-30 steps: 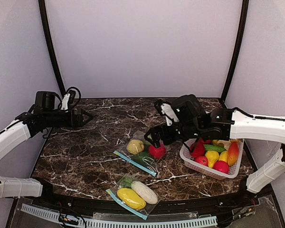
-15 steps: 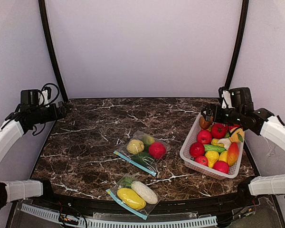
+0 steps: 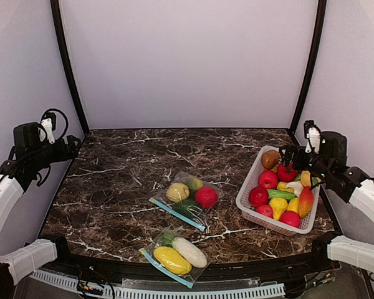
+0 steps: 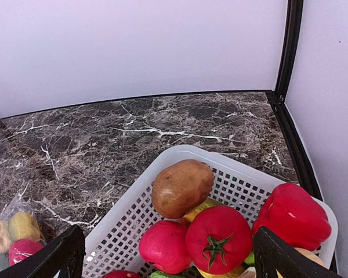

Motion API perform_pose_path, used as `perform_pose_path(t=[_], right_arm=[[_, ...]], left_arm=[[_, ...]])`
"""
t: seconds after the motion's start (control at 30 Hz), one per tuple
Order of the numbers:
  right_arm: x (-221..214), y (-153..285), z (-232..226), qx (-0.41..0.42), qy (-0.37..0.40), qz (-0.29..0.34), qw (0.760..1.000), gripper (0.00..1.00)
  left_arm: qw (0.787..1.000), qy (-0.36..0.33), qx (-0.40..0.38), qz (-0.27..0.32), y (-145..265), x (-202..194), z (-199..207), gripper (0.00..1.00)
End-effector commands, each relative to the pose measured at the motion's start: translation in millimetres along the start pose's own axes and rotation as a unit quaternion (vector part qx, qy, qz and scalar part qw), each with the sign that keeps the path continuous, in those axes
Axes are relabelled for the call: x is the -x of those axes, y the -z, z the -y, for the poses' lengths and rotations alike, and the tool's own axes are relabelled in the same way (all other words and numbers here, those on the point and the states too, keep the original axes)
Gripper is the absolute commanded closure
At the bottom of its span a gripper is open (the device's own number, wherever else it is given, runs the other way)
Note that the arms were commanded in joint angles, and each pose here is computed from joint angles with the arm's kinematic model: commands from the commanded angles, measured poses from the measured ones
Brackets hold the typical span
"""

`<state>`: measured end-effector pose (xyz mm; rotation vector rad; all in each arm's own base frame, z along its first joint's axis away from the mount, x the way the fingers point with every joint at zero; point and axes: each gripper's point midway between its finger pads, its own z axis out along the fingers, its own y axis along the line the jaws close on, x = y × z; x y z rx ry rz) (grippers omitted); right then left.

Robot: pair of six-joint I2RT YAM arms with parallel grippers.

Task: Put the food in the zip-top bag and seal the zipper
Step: Reset both arms

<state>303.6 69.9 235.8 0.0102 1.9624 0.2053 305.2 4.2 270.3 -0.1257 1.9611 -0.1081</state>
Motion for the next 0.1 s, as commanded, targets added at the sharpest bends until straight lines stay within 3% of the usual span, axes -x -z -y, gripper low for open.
perform_pose_path(t=[0.0,0.07], right_arm=[[6.8,2.6,6.5,-0.014,0.014,0.031,0.999,0.01],[7.4,4.6,8.3,-0.017,0.018,0.041,0.999,0.02]], left_arm=[[1.000,-0.009,0.015,-0.002,-0.3,-4.8,-6.0,0.01],[1.000,-0.007,0.013,-0.003,-0.5,-4.7,-5.4,0.01]])
